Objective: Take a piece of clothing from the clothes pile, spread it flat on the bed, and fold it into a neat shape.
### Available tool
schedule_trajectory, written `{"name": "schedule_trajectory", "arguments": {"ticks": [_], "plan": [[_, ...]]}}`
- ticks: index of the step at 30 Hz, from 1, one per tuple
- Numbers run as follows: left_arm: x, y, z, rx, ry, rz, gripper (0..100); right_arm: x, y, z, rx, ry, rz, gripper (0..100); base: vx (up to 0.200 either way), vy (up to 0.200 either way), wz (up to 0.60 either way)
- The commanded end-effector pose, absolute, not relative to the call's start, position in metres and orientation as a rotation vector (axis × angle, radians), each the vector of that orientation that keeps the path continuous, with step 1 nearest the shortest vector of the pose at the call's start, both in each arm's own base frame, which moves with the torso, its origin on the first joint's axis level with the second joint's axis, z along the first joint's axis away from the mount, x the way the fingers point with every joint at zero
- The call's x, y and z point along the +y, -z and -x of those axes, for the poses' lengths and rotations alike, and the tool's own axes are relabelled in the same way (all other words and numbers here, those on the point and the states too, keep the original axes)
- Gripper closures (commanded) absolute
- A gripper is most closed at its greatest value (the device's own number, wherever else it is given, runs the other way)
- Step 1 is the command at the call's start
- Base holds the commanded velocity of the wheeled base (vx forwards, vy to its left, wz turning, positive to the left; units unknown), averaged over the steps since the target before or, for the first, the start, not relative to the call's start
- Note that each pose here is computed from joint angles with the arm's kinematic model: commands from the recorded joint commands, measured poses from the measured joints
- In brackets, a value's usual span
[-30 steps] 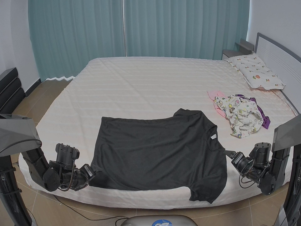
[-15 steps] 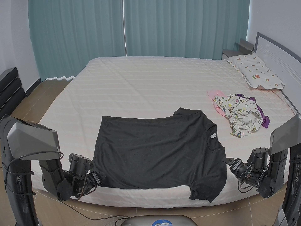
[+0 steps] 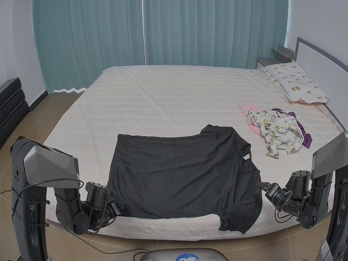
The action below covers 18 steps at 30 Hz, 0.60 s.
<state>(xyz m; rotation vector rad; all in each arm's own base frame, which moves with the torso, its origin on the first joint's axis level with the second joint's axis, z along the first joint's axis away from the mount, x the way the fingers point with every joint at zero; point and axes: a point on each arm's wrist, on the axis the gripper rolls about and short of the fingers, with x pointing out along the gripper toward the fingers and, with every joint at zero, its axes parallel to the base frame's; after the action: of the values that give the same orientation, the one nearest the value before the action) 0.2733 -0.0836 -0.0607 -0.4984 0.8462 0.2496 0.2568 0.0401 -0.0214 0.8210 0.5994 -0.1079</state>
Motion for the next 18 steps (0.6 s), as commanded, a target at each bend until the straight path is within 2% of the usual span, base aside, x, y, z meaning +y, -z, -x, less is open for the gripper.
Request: {"name": "schedule_trajectory", "arguments": {"ticks": [1, 7, 14, 18], "plan": [[-0.084, 0.065, -0.274, 0.852, -0.252, 0.493, 100, 0.04, 0.021, -0.257, 0.589, 0.102, -0.822, 0, 0.0, 0.0, 0.0], [-0.081, 0.063, -0.271, 0.845, -0.274, 0.492, 100, 0.04, 0.021, -0.257, 0.589, 0.105, -0.822, 0, 0.0, 0.0, 0.0], [-0.081, 0.028, -0.27, 0.751, -0.229, 0.544, 100, 0.04, 0.022, -0.257, 0.596, 0.1, -0.816, 0, 0.0, 0.0, 0.0], [-0.082, 0.015, -0.285, 0.7, -0.184, 0.589, 100, 0.04, 0.025, -0.256, 0.63, 0.051, -0.799, 0, 0.0, 0.0, 0.0]]}}
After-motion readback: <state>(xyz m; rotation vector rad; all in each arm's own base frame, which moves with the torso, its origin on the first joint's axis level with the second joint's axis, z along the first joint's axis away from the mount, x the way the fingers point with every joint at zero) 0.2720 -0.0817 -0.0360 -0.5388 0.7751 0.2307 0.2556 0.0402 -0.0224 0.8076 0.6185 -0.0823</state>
